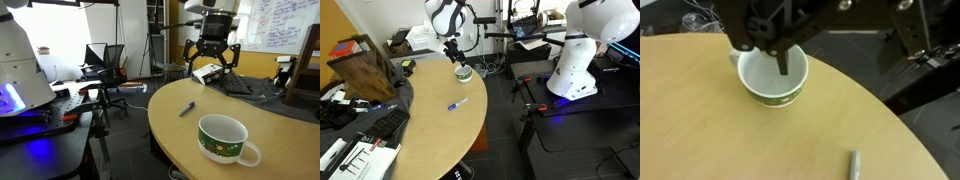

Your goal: Pick up the pen from the mug cup and put it on the table

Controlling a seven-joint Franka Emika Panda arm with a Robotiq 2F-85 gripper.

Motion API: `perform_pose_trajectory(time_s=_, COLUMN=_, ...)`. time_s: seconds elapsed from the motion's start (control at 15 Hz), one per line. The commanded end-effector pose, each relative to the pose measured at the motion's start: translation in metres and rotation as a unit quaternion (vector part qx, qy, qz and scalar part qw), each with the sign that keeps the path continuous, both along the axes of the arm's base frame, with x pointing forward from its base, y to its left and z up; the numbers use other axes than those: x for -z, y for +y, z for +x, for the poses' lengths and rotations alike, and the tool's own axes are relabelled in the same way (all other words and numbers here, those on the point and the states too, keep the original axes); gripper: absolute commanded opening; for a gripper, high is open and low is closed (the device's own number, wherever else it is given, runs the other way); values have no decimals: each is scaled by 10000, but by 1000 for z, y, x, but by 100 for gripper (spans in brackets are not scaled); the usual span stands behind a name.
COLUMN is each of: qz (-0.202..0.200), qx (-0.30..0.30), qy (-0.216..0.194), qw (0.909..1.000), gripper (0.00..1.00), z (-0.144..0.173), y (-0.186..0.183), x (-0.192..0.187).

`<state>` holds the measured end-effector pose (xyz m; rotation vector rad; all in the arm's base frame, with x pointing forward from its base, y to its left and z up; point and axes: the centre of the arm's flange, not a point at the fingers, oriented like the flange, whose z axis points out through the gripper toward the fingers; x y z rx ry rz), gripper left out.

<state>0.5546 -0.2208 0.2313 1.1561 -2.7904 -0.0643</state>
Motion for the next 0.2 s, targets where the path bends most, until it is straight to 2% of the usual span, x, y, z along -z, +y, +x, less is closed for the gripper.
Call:
perform_pose_trajectory(time_s=0.0, qz=280, qx=-797, qy=-99, qw=9964, gripper=100, z=-26, y=11, x=-20)
perform_pose_trajectory(time_s=0.13, qz=448, qx=-1232, qy=-275, qw=9910, gripper=100, z=-31, y=15, x=-25)
